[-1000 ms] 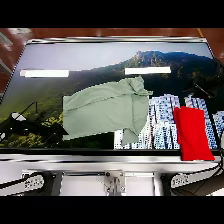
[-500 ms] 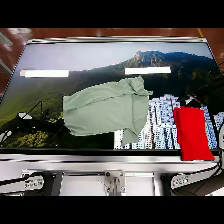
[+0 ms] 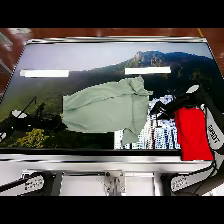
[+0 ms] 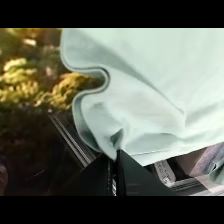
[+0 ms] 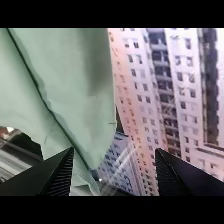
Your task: Fold the shirts.
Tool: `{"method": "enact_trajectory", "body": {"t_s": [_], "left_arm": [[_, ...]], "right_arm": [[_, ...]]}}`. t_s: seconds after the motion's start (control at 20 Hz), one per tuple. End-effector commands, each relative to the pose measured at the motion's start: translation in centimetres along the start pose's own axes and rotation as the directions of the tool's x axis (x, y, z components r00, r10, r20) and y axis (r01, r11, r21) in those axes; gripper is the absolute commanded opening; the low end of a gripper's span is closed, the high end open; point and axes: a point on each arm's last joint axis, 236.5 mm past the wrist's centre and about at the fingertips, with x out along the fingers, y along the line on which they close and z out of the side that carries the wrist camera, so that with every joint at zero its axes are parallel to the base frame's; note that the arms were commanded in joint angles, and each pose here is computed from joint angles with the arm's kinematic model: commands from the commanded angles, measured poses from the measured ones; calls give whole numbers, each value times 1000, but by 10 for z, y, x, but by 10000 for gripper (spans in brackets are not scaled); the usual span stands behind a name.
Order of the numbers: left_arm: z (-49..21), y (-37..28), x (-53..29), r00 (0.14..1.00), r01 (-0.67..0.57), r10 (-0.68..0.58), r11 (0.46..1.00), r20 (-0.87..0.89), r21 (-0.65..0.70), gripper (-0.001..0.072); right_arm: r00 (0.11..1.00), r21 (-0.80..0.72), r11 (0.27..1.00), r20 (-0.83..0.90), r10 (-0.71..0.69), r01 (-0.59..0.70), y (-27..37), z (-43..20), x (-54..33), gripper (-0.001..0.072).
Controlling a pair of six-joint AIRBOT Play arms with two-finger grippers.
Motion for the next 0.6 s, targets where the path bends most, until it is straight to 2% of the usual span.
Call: {"method": "enact_trajectory", "body": {"t_s": [0.0,0.25,0.4,0.45,0.55], "left_arm": [[0,-5,-5,1000,8,-8,1000,10,18,37],[3,-4,-5,1000,5,-6,1000,20,18,37],[5,-4,-5,1000,3,-3,1000,28,19,37],[5,-4,-5,1000,3,-3,1000,29,18,37],[7,-2,-7,999,0,0,1000,36,17,36]], "right_arm": [[1000,-4,1000,11,13,-13,10,-3,30,636],[999,18,1000,45,7,-8,23,6,43,635],[1000,17,1000,-6,3,-2,28,-4,57,627],[1000,7,1000,-15,0,0,32,-6,61,466],[1000,-4,1000,-17,5,-5,37,-7,60,52]]}}
